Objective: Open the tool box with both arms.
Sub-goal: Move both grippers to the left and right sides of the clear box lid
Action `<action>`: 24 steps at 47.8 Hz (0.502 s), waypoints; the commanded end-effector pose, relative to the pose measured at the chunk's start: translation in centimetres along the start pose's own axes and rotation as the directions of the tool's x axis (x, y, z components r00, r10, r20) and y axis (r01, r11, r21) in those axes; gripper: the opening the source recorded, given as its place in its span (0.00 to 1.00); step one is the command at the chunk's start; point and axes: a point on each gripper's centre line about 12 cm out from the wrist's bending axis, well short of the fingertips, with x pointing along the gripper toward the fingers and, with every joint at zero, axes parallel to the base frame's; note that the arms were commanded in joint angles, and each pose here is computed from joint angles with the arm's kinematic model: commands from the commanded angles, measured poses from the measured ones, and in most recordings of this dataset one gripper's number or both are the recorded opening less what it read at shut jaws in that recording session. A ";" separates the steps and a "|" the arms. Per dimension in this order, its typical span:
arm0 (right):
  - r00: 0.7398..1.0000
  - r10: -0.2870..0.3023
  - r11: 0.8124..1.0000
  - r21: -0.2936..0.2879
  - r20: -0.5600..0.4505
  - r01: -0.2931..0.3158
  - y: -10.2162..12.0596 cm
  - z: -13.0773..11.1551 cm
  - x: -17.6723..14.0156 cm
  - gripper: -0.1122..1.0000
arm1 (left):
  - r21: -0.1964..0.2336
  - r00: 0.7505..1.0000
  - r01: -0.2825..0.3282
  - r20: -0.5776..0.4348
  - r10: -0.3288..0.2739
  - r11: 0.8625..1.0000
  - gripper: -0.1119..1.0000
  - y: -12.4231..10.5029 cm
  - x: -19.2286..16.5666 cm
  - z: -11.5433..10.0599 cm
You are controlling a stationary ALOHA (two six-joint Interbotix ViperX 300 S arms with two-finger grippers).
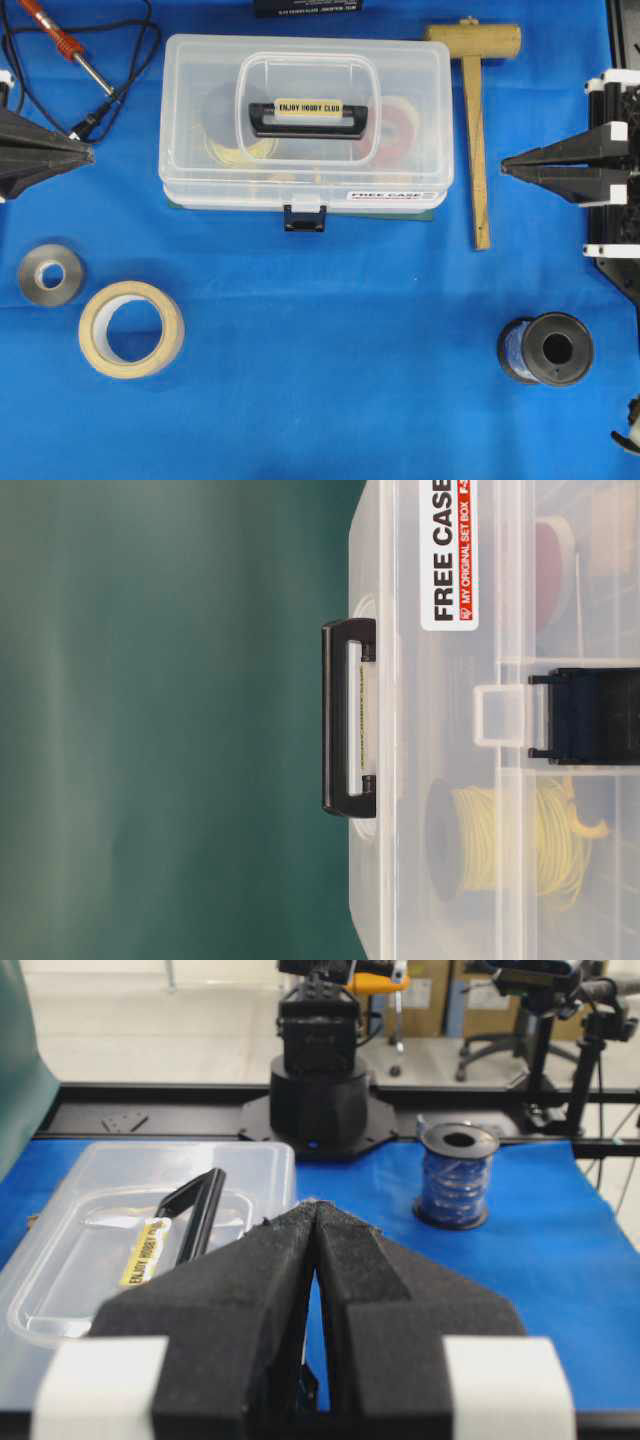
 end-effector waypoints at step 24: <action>0.959 -0.150 0.985 0.043 -0.242 0.165 -3.1 -0.6 0.1 0.10 | 0.093 0.966 -0.141 -0.203 0.157 0.986 0.10 3.1 -0.7 -1.9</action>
